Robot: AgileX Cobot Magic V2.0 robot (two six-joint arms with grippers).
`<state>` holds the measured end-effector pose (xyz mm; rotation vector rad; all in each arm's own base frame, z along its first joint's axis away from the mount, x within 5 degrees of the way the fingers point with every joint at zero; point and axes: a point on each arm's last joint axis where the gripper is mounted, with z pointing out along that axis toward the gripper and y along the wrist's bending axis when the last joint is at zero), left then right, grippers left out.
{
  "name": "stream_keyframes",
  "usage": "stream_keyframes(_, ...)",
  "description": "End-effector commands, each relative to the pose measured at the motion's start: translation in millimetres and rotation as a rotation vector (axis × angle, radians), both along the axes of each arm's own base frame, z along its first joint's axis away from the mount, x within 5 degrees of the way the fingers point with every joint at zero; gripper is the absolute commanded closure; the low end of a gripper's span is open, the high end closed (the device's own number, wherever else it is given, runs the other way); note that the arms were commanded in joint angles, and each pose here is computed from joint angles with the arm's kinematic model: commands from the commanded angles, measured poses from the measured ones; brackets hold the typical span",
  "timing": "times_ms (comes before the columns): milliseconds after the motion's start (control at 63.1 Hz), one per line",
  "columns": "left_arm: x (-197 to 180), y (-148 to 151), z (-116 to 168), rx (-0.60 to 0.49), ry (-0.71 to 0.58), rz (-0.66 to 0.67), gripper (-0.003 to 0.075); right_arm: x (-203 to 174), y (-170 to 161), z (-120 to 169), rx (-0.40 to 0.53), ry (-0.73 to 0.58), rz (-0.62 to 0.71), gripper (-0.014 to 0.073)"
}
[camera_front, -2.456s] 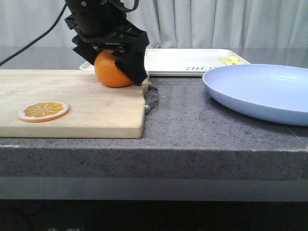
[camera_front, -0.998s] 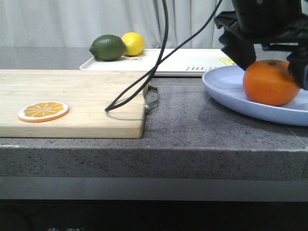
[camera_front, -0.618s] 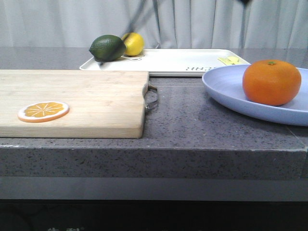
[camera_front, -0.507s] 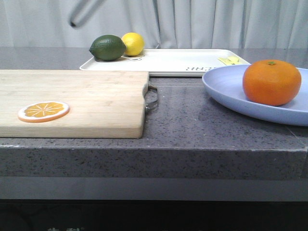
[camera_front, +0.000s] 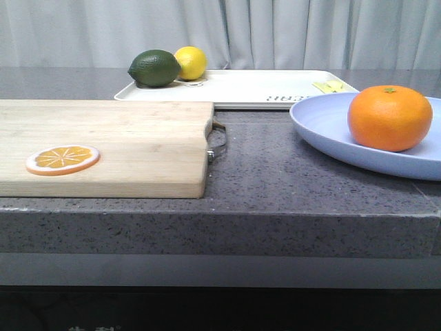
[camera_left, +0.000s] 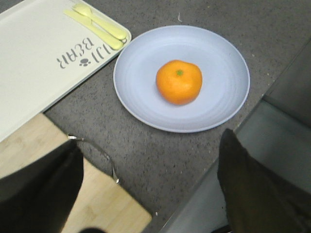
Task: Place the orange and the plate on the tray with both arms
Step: 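Move the right gripper down to the rim of the blue plate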
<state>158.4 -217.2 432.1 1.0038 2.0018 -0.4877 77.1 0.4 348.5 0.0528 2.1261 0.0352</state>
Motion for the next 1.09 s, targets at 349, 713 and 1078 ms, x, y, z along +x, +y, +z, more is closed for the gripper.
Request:
stream_keyframes(349, -76, 110, -32, -0.16, -0.038, 0.05, 0.0174, 6, 7, 8, 0.078, 0.016, 0.037, 0.0025)
stream_keyframes(713, -97, 138, -51, -0.177, -0.049, 0.05, 0.0174, 54, 6, 9, 0.043, 0.275, 0.055, 0.0025)
stream_keyframes(1078, -96, 138, -55, -0.161, -0.055, 0.054, 0.0174, 105, -30, 24, 0.082, 0.397, -0.111, 0.0025)
